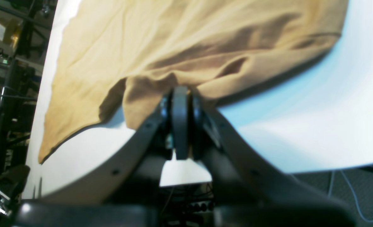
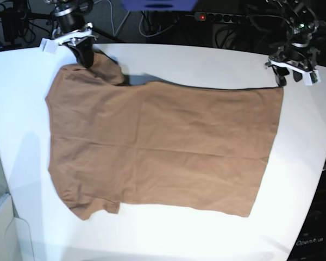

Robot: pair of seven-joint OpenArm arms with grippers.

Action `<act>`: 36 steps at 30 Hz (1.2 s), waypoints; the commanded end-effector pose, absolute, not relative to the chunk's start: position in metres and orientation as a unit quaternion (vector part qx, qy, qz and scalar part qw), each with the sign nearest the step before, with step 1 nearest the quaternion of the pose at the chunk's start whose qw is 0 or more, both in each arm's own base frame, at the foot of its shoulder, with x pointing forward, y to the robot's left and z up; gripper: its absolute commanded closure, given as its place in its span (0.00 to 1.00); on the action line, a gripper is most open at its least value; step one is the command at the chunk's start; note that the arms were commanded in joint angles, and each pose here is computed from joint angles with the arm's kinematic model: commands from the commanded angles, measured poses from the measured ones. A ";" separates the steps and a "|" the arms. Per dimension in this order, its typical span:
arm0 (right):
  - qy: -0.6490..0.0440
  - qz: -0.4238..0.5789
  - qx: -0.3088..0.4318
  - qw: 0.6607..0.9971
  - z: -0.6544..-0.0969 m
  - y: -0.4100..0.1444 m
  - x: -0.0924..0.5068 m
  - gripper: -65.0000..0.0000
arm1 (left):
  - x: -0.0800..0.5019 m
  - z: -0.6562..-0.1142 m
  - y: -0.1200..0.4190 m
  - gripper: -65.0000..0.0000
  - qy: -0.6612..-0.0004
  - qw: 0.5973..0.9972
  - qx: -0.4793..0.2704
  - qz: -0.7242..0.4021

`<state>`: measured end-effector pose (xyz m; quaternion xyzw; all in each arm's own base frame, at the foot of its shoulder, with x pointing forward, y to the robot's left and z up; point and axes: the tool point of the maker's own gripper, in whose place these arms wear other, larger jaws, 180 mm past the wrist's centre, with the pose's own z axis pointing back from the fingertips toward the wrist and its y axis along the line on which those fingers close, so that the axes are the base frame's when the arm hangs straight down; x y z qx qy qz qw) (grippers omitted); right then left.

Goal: Fold the T-shirt properly
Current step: 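Lower the left gripper onto the opposite shoulder corner and grasp it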

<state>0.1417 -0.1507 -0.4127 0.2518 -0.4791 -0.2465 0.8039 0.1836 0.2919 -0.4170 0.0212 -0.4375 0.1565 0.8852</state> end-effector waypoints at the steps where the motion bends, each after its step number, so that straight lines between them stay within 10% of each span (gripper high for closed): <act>1: -0.490 -0.244 0.257 0.797 -0.405 -0.152 0.143 0.99 | 0.189 -0.411 0.295 0.48 -0.450 0.880 0.024 0.150; 15: -0.490 -0.244 0.257 0.797 -0.405 -0.152 0.143 0.99 | 0.199 -0.443 0.288 0.48 -0.417 0.896 0.012 0.153; 36: -0.491 -0.242 0.257 0.797 -0.405 -0.152 0.144 0.99 | 0.219 -0.436 0.275 0.76 -0.431 0.892 -0.004 0.135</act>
